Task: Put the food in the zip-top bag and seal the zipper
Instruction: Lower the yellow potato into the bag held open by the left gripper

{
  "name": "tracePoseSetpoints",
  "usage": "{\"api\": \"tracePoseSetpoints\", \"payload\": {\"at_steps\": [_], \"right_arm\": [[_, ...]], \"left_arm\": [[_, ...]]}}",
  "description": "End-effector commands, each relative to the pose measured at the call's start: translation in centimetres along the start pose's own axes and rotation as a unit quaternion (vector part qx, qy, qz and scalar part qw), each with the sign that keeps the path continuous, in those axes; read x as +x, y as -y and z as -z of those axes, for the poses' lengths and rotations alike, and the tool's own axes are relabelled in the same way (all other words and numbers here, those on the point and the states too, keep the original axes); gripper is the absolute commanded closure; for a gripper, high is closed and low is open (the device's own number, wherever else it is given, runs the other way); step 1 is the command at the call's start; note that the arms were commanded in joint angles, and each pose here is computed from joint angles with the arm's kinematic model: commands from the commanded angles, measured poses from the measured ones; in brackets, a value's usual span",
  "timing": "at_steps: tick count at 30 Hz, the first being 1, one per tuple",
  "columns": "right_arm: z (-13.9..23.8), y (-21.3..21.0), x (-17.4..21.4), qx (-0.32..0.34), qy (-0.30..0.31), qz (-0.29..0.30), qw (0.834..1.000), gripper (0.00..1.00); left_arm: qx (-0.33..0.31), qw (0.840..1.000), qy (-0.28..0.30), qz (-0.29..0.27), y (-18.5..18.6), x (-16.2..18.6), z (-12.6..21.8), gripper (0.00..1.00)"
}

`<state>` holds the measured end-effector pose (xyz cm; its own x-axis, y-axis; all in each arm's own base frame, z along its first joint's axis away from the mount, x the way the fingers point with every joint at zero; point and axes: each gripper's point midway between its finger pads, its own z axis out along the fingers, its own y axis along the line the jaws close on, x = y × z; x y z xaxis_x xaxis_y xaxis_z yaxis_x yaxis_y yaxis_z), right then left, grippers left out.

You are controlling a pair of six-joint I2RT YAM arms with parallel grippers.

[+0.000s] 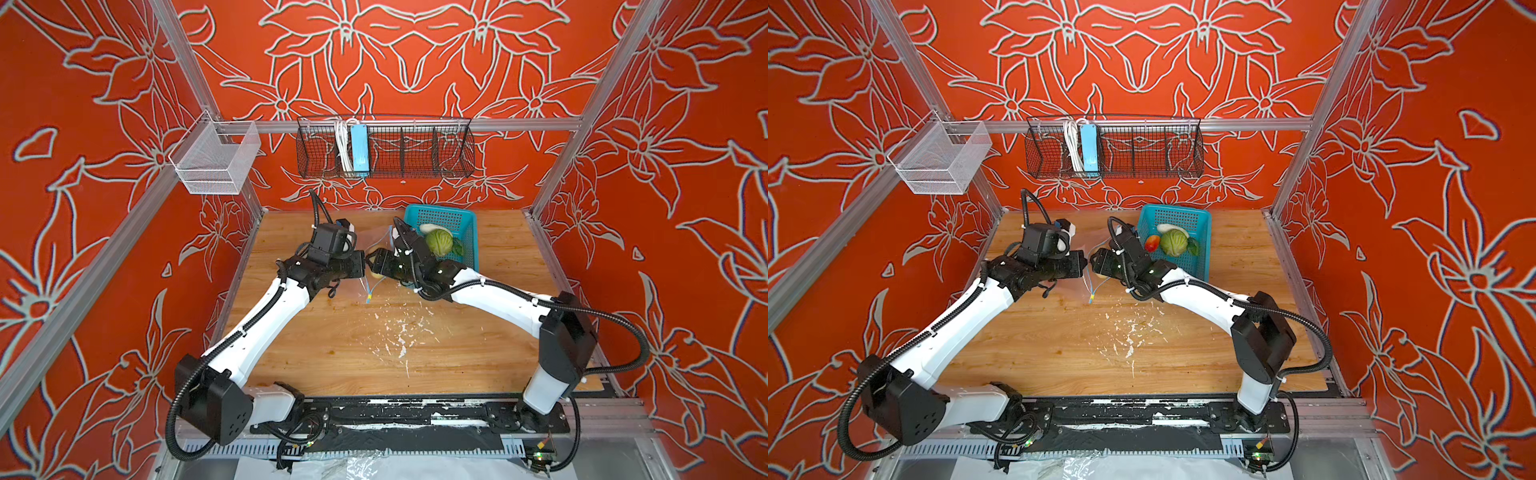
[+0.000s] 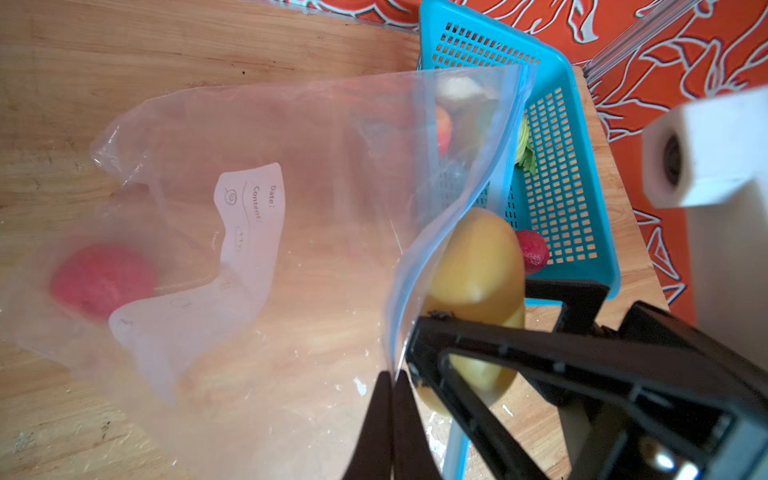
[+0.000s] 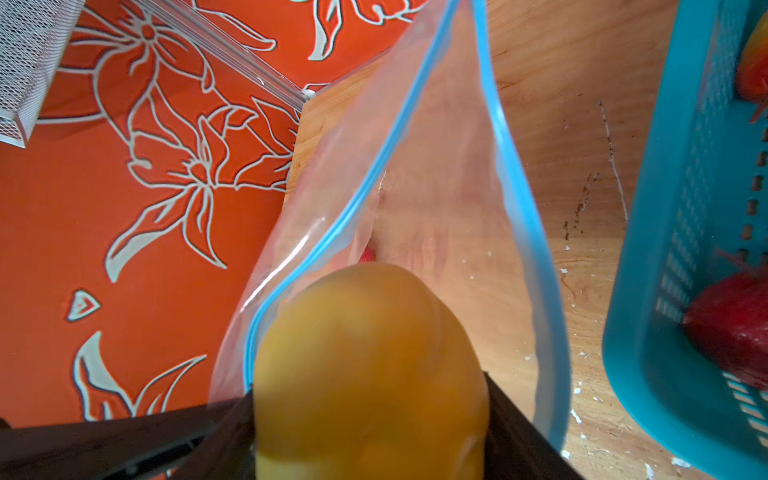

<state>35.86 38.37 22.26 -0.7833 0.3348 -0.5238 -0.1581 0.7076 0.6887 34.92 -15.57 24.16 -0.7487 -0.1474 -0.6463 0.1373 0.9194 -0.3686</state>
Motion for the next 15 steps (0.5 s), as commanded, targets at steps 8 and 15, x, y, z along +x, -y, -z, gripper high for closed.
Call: {"api": "tracePoseSetpoints", "payload": {"at_steps": [8, 15], "right_arm": [[-0.7, -0.7, -0.3, -0.007, 0.013, -0.016, 1.0, 0.48], [-1.5, -0.6, -0.2, -0.002, 0.01, -0.023, 1.0, 0.44]], "left_arm": [[0.013, 1.0, 0.015, 0.006, 0.4, -0.6, 1.0, 1.0], [0.014, 1.0, 0.019, 0.007, 0.5, -0.7, 1.3, 1.0]]}}
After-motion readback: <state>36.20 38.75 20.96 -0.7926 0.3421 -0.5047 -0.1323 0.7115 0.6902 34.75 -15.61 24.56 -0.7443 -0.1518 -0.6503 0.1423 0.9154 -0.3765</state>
